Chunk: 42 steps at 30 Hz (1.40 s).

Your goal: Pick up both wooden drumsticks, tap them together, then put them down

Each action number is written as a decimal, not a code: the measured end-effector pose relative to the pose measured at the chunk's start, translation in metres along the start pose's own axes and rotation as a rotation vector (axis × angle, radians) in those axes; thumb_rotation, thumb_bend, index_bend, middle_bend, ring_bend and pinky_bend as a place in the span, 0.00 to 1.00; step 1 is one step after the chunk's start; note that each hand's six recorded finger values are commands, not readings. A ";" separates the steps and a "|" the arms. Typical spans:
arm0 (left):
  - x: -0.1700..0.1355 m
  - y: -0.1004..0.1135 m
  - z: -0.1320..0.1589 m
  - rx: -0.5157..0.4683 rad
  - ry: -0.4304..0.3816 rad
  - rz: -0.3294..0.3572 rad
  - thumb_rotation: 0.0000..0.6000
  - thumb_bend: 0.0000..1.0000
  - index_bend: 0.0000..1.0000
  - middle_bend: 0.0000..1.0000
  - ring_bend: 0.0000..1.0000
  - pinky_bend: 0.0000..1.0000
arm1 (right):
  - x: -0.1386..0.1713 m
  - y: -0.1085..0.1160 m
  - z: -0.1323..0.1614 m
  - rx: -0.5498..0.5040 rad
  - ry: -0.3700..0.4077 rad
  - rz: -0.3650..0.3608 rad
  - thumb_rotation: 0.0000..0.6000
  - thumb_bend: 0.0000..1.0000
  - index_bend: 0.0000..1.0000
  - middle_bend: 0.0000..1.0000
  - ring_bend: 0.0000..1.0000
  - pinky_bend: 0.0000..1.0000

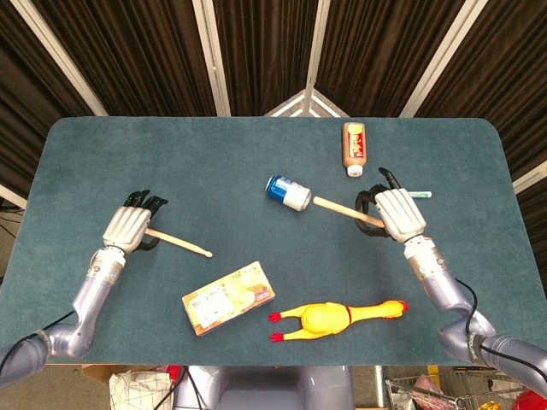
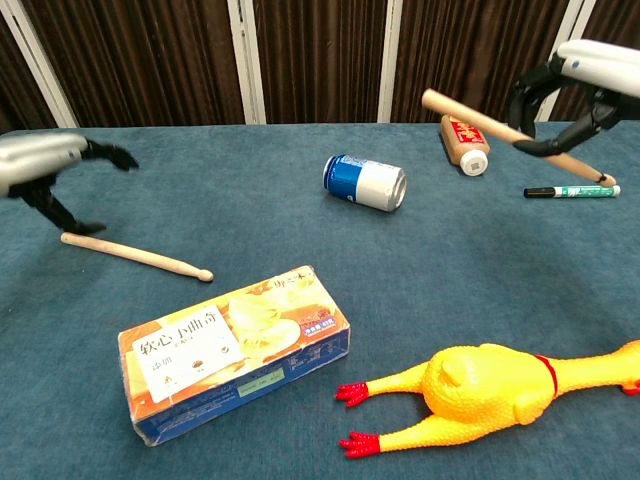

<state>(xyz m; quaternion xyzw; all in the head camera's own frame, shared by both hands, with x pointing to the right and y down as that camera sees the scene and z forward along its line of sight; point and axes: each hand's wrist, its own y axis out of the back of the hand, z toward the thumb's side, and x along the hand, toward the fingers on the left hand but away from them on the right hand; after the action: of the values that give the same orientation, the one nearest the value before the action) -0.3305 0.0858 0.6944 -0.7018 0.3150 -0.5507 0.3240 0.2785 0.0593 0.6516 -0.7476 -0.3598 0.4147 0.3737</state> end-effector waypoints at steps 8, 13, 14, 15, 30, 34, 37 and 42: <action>-0.025 0.080 -0.020 -0.158 -0.005 0.119 1.00 0.39 0.15 0.09 0.00 0.00 | 0.001 -0.056 0.000 0.226 0.028 0.110 1.00 0.50 0.70 0.67 0.40 0.03; -0.037 0.106 -0.039 -0.180 0.019 0.162 1.00 0.39 0.15 0.09 0.00 0.00 | -0.004 -0.085 -0.001 0.267 0.008 0.171 1.00 0.51 0.70 0.67 0.40 0.03; -0.038 0.109 -0.042 -0.183 0.023 0.166 1.00 0.39 0.15 0.09 0.00 0.00 | -0.005 -0.090 -0.003 0.277 0.002 0.180 1.00 0.51 0.70 0.67 0.40 0.03; -0.039 0.111 -0.045 -0.185 0.027 0.171 1.00 0.39 0.15 0.09 0.00 0.00 | -0.006 -0.093 -0.004 0.284 -0.003 0.186 1.00 0.51 0.70 0.67 0.40 0.03; -0.046 0.119 -0.079 -0.183 0.071 0.188 1.00 0.39 0.16 0.09 0.00 0.00 | -0.015 -0.121 -0.008 0.326 0.005 0.211 1.00 0.51 0.65 0.67 0.39 0.03; -0.046 0.117 -0.081 -0.184 0.074 0.183 1.00 0.39 0.16 0.09 0.00 0.00 | -0.016 -0.115 -0.012 0.309 -0.013 0.201 1.00 0.51 0.56 0.63 0.35 0.03; -0.045 0.116 -0.080 -0.183 0.074 0.179 1.00 0.39 0.16 0.09 0.00 0.00 | -0.016 -0.110 -0.015 0.295 -0.027 0.192 1.00 0.51 0.51 0.55 0.33 0.03; -0.043 0.114 -0.076 -0.186 0.072 0.172 1.00 0.39 0.16 0.09 0.00 0.00 | -0.013 -0.102 -0.020 0.297 -0.036 0.210 1.00 0.51 0.40 0.41 0.27 0.02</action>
<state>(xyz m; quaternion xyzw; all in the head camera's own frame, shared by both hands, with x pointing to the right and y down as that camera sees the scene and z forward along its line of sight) -0.4233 0.0443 0.5920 -0.6792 0.4351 -0.5141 0.2918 0.2672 0.0901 0.7515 -0.7100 -0.2214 0.5135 0.4281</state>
